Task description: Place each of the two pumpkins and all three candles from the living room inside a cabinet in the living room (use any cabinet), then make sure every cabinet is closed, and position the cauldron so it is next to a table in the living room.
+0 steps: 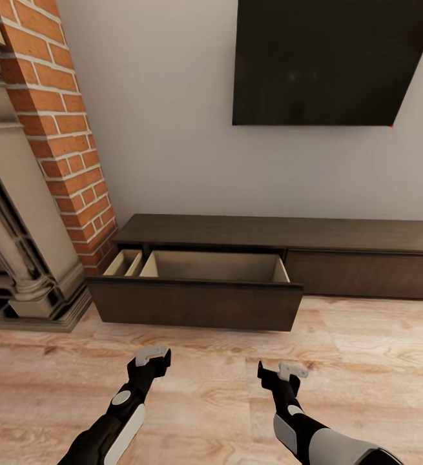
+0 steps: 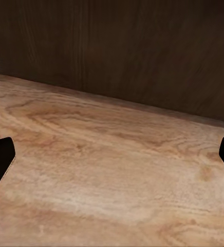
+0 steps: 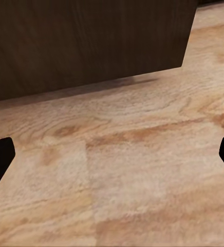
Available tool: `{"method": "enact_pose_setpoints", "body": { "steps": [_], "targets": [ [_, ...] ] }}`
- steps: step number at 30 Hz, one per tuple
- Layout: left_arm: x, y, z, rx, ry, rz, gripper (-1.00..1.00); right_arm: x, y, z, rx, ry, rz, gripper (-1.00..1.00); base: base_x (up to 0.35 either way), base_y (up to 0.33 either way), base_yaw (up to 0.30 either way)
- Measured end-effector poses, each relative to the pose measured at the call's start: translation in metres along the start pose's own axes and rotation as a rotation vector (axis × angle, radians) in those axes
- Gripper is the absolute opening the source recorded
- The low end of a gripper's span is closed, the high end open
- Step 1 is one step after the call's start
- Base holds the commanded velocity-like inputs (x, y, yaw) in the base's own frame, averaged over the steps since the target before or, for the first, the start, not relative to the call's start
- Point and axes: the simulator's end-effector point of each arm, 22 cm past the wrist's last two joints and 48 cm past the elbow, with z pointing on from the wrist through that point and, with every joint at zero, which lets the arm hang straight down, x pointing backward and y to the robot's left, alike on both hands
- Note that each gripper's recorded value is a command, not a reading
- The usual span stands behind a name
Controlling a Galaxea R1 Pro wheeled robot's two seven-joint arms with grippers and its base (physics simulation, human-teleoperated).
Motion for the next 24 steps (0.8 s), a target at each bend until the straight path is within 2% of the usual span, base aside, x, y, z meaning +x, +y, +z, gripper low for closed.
{"method": "enact_pose_setpoints", "body": {
  "steps": [11, 21, 24],
  "targets": [
    [0.001, -0.001, 0.0, 0.002, 0.001, 0.008, 1.0, 0.0, 0.0, 0.0, 0.001, 0.0, 0.001, 1.0, 0.145, 0.0, 0.0],
    [0.0, -0.001, 0.0, 0.004, 0.0, 0.009, 1.0, 0.0, 0.0, 0.0, 0.0, 0.0, 0.001, 1.0, 0.218, 0.0, 0.0],
    [-0.013, -0.003, 0.003, 0.007, -0.026, 0.018, 1.0, -0.017, 0.004, 0.006, -0.012, -0.025, -0.003, 1.0, 0.0, 0.0, 0.0]
  ]
}}
